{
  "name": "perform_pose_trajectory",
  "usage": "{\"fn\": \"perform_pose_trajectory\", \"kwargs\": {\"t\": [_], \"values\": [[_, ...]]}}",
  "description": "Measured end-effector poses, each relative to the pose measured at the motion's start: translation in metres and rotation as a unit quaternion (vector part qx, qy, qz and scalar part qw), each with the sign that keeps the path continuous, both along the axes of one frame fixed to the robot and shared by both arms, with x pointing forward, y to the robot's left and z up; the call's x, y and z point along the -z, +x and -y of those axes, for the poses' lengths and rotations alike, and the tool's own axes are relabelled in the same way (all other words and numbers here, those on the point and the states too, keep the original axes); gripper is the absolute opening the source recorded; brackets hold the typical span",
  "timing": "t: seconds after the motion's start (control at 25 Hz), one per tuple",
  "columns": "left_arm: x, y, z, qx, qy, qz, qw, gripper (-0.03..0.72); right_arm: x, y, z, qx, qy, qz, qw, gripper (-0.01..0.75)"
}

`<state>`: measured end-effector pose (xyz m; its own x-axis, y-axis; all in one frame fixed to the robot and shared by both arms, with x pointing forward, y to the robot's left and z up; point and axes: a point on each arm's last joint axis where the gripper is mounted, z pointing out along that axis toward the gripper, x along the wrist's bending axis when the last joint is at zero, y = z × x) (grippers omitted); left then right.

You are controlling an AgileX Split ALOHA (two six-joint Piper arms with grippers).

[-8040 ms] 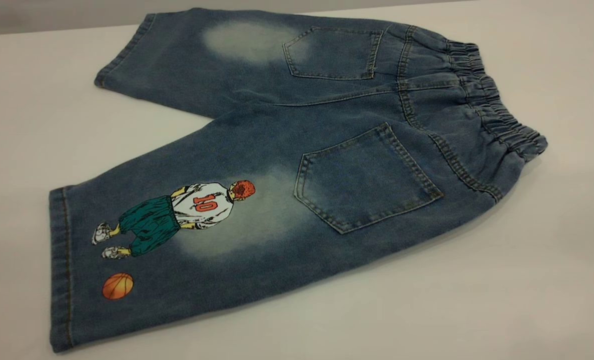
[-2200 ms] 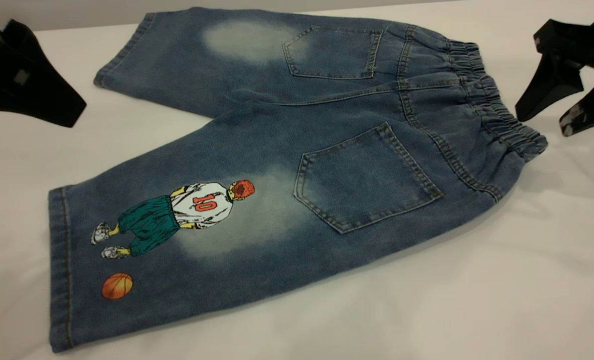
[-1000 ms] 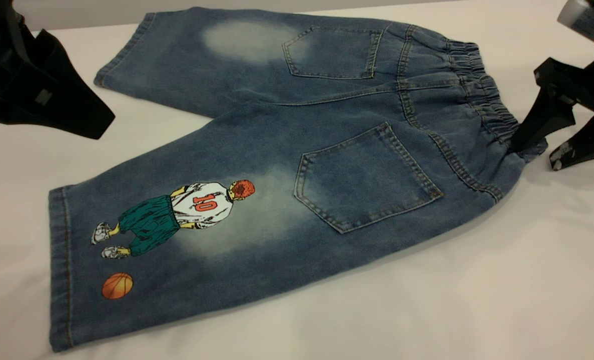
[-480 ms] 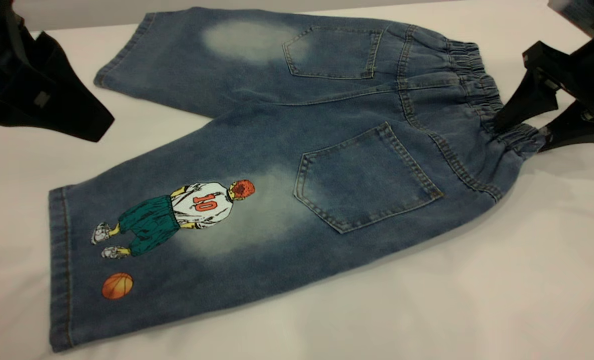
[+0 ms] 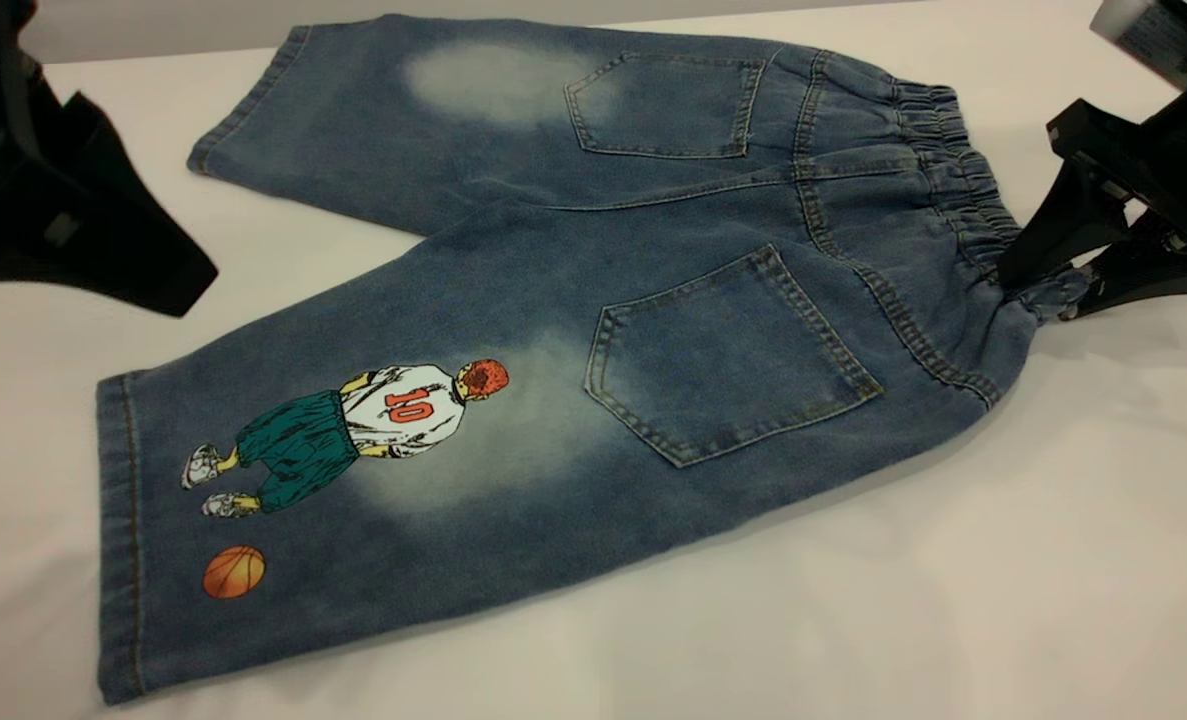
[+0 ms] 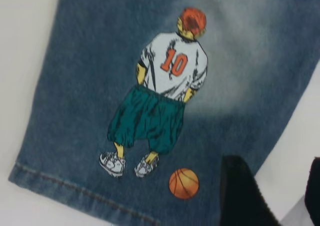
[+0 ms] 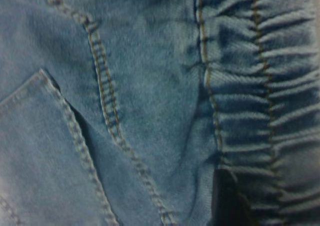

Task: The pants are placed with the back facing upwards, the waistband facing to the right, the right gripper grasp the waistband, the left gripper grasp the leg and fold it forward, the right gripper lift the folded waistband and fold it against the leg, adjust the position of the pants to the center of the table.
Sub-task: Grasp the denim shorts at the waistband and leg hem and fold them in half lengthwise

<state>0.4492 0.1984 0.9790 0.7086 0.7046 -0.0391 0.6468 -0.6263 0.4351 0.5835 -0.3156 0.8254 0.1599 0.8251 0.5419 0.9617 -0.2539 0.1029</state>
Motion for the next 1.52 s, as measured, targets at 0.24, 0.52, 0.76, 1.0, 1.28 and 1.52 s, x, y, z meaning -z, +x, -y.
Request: {"fn": "perform_pose_trajectory", "kwargs": {"t": [0.24, 0.52, 0.76, 1.0, 1.28, 1.52], "values": [[0.017, -0.003, -0.003, 0.01, 0.024, -0.028, 0.999, 0.314, 0.0, 0.0, 0.0, 0.003, 0.0, 0.001, 1.0, 0.226], [0.053, -0.004, -0.004, 0.007, 0.051, -0.094, 0.994, 0.314, 0.0, 0.001, 0.0, 0.012, 0.003, 0.002, 1.0, 0.032], [0.083, -0.016, -0.011, 0.0, 0.075, -0.121, 0.99, 0.314, -0.001, 0.003, 0.0, 0.026, 0.01, 0.005, 1.0, 0.031], [0.098, -0.033, -0.021, -0.008, 0.093, -0.128, 0.987, 0.314, -0.002, 0.004, 0.0, 0.032, 0.013, 0.006, 0.999, 0.031], [0.107, -0.034, -0.029, -0.033, 0.113, -0.095, 0.989, 0.314, -0.002, 0.004, -0.001, 0.032, 0.015, 0.006, 0.999, 0.031], [0.124, -0.03, -0.03, -0.039, 0.13, -0.108, 0.985, 0.314, -0.002, 0.004, -0.001, 0.031, 0.014, 0.007, 0.999, 0.031]]}}
